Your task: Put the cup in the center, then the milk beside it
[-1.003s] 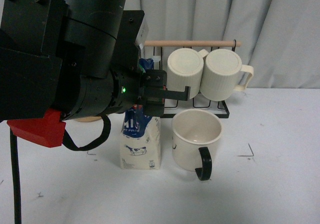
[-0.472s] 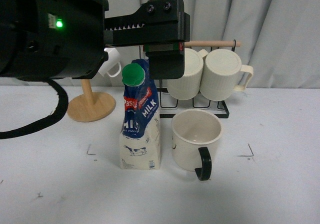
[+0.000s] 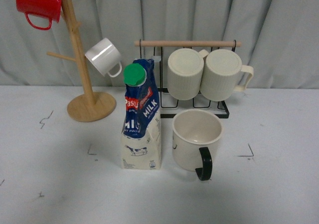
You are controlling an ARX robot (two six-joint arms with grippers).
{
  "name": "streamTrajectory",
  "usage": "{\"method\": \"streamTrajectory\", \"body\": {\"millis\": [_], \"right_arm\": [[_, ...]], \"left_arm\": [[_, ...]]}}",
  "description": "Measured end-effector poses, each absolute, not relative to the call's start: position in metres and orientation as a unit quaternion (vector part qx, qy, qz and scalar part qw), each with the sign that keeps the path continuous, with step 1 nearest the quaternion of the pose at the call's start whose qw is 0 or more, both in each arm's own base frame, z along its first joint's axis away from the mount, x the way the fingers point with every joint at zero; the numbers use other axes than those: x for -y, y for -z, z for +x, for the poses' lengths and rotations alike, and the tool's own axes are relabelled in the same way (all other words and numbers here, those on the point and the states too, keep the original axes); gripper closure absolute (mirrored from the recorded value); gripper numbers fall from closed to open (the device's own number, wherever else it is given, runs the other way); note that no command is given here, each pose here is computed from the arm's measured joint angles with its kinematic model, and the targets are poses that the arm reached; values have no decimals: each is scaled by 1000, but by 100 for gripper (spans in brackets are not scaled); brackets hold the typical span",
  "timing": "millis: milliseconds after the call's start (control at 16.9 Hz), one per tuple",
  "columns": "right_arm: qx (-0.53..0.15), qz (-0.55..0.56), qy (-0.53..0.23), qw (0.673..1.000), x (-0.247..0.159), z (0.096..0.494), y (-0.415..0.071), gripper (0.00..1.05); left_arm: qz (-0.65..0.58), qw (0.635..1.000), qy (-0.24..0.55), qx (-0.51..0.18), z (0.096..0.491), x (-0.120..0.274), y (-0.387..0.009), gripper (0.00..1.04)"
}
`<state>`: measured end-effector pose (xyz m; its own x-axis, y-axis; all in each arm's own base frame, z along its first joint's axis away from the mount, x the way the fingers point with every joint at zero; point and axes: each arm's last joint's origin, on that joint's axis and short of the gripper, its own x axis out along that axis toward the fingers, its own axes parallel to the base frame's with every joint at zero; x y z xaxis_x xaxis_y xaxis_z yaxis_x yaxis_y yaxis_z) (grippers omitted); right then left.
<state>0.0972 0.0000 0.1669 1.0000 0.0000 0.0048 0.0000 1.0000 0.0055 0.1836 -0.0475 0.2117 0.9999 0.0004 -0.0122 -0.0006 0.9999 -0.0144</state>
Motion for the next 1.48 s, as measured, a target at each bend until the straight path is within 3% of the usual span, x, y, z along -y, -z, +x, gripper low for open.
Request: {"method": "streamTrajectory", "body": {"millis": [118, 177, 649, 1476], "right_arm": [[2, 3, 0, 1000, 0, 97, -167, 6], [2, 3, 0, 1000, 0, 97, -167, 6], [2, 3, 1, 1000, 0, 97, -167, 6], [2, 3, 0, 1000, 0, 97, -167, 6]], "left_arm": [[-8, 1000, -2, -3, 169, 33, -201, 100], [-8, 1000, -2, 1, 164, 27, -199, 103], [-7, 1000, -11, -4, 133, -1, -177, 103], [-7, 1000, 0, 4, 116, 0, -170, 103]]}}
